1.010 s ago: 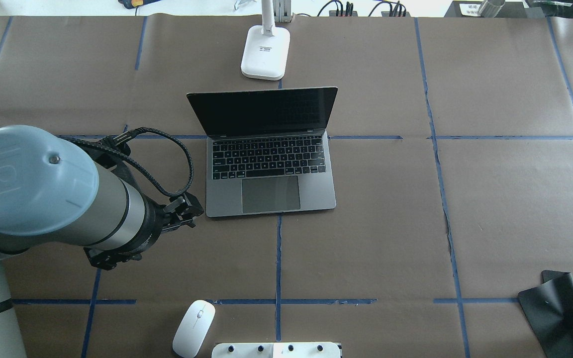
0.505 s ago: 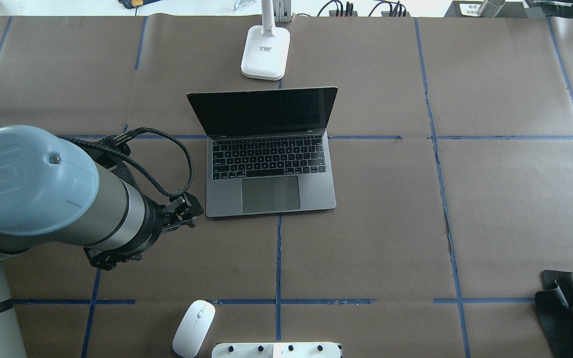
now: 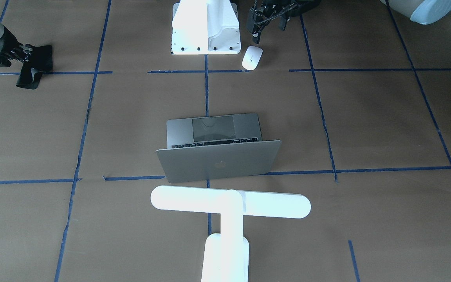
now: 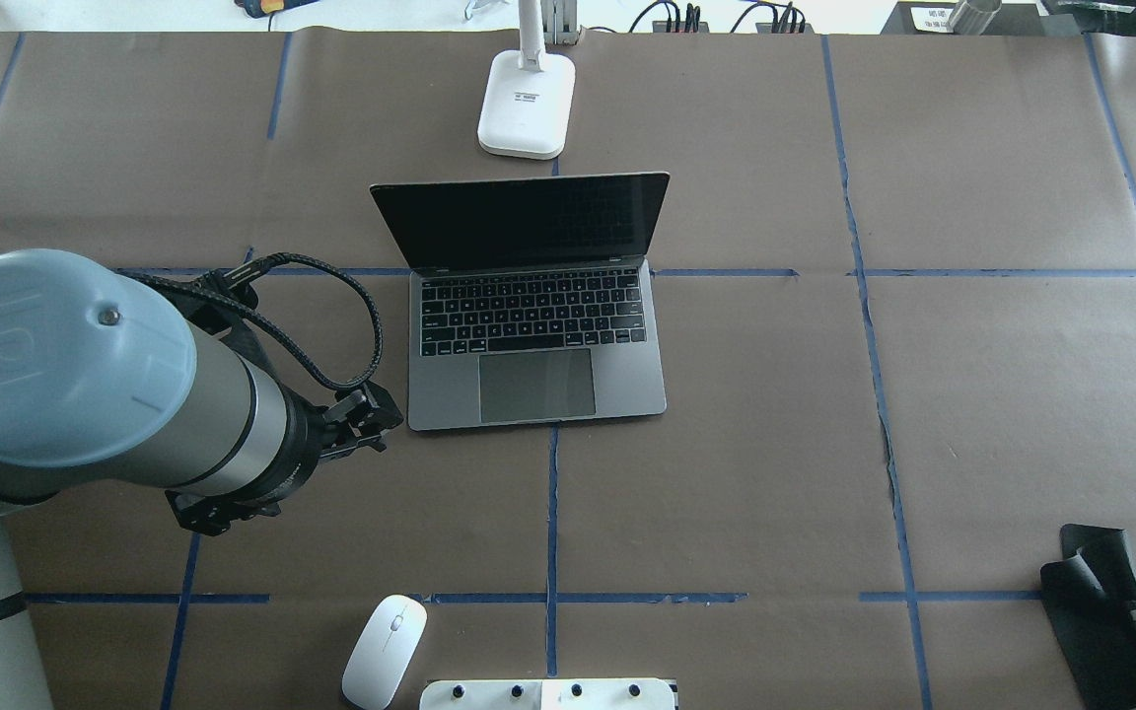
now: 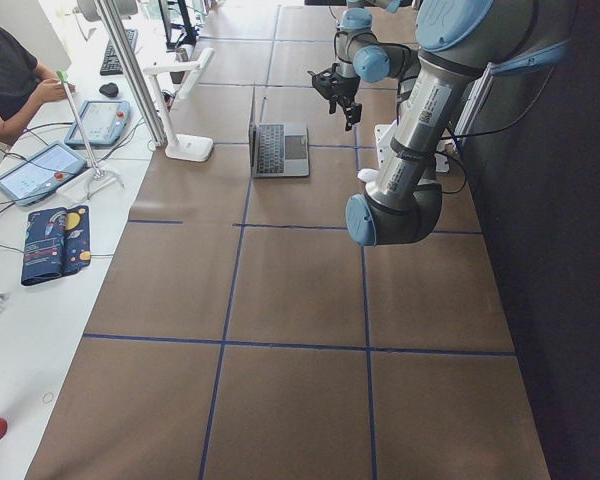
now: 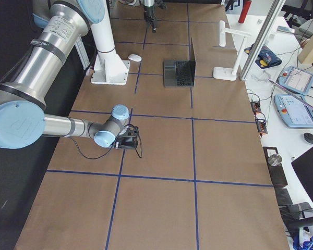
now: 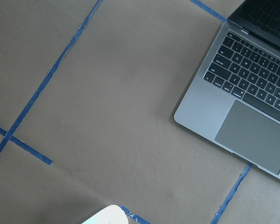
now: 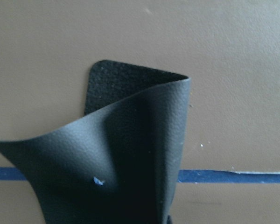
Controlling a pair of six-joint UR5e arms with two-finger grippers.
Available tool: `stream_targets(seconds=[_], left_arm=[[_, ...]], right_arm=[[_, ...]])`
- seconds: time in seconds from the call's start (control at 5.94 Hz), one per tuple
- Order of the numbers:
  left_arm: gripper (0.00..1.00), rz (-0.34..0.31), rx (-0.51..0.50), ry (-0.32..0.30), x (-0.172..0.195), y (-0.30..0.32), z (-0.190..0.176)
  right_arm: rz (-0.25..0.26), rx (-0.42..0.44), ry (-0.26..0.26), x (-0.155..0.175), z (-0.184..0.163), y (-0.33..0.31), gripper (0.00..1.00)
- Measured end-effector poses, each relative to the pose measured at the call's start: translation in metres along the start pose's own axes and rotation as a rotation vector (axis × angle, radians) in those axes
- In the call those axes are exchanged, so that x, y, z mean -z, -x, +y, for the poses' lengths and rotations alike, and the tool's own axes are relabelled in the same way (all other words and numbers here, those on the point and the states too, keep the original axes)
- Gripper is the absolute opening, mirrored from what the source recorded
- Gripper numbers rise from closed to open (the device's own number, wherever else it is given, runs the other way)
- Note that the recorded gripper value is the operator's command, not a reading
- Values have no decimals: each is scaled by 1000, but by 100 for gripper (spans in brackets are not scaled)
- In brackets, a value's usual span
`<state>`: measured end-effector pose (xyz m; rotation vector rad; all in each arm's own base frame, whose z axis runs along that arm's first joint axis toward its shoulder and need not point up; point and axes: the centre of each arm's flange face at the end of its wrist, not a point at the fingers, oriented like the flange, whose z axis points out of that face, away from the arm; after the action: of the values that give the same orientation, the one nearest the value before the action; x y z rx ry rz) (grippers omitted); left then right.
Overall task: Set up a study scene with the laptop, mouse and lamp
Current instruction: 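Drag the mouse pad with the right gripper beside the laptop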
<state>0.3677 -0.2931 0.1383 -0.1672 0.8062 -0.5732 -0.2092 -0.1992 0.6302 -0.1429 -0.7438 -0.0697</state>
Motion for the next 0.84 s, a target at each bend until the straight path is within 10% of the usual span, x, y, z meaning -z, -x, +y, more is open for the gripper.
stream_targets(seconds=[0.84], left_arm=[[100,8,-1,-2,4,1,-1]], right_arm=[[-289,88,-205,47,-81,148,0]])
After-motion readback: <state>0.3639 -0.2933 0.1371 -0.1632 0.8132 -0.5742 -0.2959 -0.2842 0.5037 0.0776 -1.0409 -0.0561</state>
